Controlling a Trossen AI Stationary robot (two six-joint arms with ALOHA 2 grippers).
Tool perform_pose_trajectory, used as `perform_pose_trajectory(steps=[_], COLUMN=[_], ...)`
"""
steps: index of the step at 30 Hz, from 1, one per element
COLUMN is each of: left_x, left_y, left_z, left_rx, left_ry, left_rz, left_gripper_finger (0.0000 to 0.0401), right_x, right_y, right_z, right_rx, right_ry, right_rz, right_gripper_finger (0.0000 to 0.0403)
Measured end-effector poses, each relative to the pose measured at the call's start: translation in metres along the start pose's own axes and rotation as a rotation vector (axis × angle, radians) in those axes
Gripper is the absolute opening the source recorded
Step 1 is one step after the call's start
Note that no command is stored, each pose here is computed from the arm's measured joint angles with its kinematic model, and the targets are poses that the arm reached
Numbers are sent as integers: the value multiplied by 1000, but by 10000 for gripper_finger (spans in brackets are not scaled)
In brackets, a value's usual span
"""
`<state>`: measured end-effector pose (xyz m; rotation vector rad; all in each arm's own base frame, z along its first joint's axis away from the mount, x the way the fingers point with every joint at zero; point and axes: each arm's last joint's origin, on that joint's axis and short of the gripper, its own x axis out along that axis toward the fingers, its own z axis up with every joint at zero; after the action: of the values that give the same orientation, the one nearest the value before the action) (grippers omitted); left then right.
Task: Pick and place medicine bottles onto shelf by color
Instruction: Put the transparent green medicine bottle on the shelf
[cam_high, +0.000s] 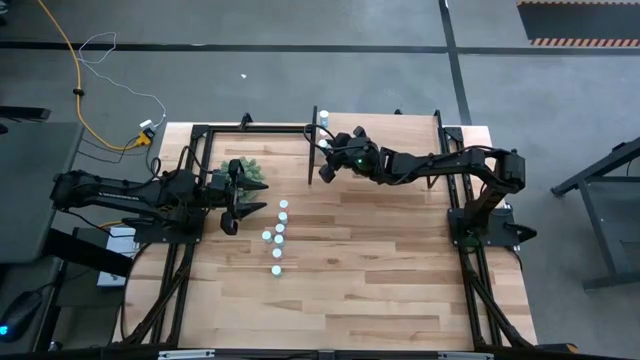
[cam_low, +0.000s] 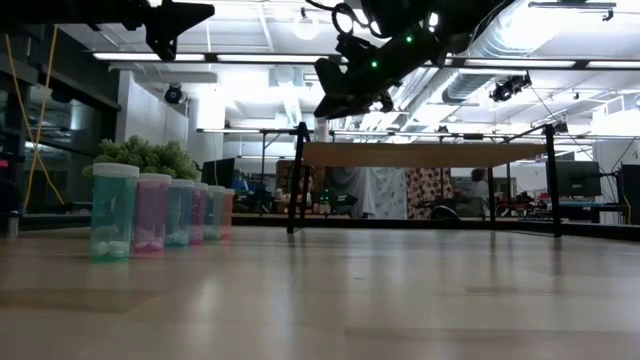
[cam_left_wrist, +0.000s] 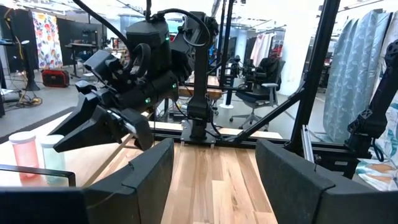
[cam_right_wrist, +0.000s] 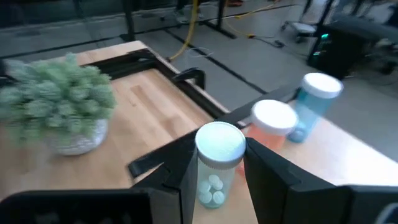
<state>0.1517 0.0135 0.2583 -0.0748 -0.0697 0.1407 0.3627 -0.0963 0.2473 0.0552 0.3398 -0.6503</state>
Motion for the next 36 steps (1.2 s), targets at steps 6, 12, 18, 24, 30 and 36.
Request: perform_pose_trajectory(steps=[6,12,18,24,30,36], left_x=[0,0,0,0,0,0], left_y=[0,0,0,0,0,0], left_z=[0,0,0,0,0,0], left_rx=[0,0,0,0,0,0], left_ry=[0,0,0,0,2,3], left_rz=[0,0,0,-1,0,0], left_gripper_finger=[216,216,216,216,216,216], right_x=[0,0,0,0,0,-2], right_y=[0,0,-1,0,-1,-1], right_z=[0,0,0,0,0,1], right_rx=[-5,-23,-35,-50,-69,-72], right_ry=[0,1,1,1,2,7], right_rz=[1,-10,-16,-1,-18,-25], right_gripper_finger=[103,103,103,104,141,210])
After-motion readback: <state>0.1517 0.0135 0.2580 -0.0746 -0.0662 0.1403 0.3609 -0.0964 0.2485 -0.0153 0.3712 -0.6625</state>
